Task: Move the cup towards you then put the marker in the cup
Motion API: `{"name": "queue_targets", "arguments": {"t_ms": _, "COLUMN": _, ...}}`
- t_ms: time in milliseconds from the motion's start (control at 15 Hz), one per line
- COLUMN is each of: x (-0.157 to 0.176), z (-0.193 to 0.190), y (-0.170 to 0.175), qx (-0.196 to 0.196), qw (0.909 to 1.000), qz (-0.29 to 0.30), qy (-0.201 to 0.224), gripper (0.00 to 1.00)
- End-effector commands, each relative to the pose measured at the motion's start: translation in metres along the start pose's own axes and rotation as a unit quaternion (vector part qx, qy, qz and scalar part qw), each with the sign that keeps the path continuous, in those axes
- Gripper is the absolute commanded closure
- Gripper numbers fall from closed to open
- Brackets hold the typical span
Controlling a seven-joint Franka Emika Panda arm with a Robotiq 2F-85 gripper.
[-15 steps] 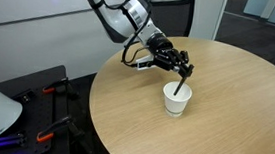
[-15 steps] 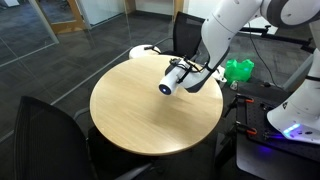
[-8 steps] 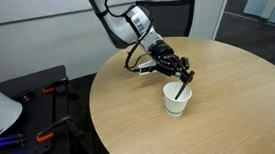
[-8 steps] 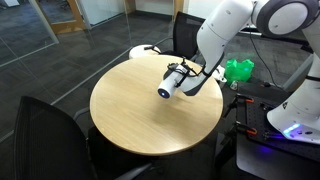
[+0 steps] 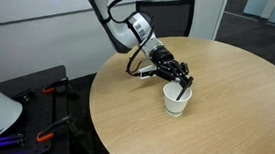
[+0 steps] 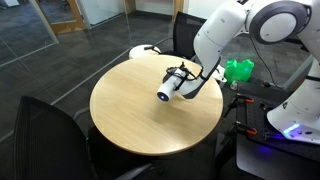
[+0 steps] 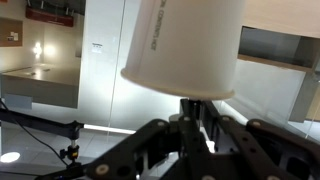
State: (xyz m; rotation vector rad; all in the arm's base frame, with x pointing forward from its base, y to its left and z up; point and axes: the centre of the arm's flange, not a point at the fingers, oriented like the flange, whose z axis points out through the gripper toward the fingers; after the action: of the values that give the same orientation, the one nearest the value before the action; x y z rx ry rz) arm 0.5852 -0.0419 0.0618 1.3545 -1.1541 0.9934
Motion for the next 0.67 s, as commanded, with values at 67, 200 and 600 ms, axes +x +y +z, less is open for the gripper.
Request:
{"name": "queue_targets", "arguments": {"t_ms": 67, "x": 0.006, "z": -0.002, "y": 0.000, "qx": 0.006, "qw": 0.9999, "qz": 0.012, "qy": -0.004, "gripper": 0.46}}
{"name": "queue_targets", "arguments": {"t_ms": 200, "x": 0.009, "z": -0.003, "y": 0.003, "qx": 0.004, "qw": 0.9999, "qz": 0.016, "qy": -0.004, "gripper": 0.31}}
{"name": "queue_targets", "arguments": {"t_ms": 600, "x": 0.017, "z": -0.002, "y": 0.008, "qx": -0.001, "qw": 0.9996, "qz": 0.027, "qy": -0.004, "gripper": 0.00}}
